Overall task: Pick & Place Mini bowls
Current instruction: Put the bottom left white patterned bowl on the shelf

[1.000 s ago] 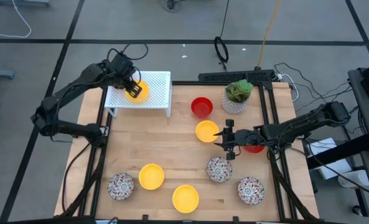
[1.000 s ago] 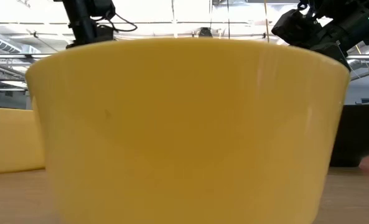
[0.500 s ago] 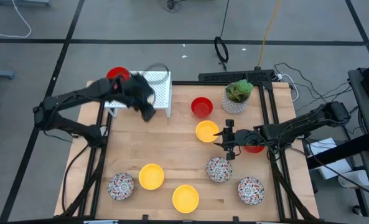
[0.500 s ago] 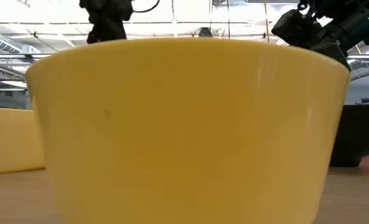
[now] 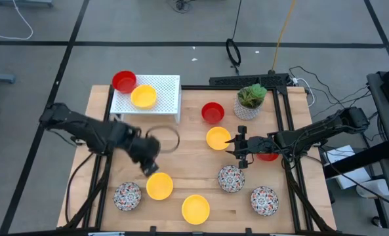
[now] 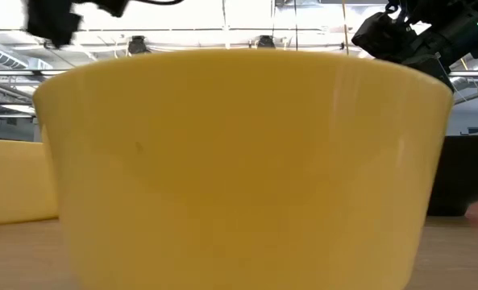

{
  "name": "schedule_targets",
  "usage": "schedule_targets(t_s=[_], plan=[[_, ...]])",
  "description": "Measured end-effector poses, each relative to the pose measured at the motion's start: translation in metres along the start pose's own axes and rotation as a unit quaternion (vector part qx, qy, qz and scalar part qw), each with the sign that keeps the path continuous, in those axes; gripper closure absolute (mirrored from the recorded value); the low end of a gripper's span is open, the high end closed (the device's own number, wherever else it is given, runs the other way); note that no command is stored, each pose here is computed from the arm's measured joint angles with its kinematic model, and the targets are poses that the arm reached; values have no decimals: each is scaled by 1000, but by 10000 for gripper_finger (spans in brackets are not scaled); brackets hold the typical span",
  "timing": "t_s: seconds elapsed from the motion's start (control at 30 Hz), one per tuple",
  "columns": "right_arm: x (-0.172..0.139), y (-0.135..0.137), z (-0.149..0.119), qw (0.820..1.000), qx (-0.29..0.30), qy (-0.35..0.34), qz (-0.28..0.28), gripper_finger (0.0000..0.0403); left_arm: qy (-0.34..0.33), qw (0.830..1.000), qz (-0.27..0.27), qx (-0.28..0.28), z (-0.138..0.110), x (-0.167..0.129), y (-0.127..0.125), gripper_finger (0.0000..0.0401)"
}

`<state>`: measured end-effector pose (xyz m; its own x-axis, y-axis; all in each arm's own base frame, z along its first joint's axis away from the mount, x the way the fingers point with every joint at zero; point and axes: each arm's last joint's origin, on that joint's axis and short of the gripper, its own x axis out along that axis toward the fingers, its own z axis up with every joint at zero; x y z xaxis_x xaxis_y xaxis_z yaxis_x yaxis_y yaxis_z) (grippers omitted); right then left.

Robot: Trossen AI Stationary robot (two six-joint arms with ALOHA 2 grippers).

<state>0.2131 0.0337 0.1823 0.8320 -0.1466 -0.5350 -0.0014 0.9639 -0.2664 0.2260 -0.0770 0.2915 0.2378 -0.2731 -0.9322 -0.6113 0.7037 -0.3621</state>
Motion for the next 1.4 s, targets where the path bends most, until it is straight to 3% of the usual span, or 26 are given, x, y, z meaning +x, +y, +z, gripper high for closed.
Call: schedule_targets(t_s=[0.17,0.37,0.53,0.83,1.0,1.13,1.33,1.4], plan=[[0,0,0,1000,-1,0,0,238,66,997,26,-29,-36,28,-18,200],[0,0,0,1000,-1,0,0,238,90,995,26,-23,-66,62,-44,169],[0,0,0,1000,-1,0,0,238,108,994,10,-18,-80,88,-61,165],[0,0,0,1000,15,0,1,238,122,985,106,-59,-95,132,-59,164],[0,0,0,1000,25,0,1,238,136,981,125,-60,-94,143,-57,167],[0,0,0,1000,25,0,1,238,136,982,123,-45,-94,144,-58,220],[0,0,0,1000,25,0,1,238,143,981,128,-18,-96,142,-57,370],[0,0,0,1000,25,0,1,238,151,979,138,-15,-96,138,-54,382]])
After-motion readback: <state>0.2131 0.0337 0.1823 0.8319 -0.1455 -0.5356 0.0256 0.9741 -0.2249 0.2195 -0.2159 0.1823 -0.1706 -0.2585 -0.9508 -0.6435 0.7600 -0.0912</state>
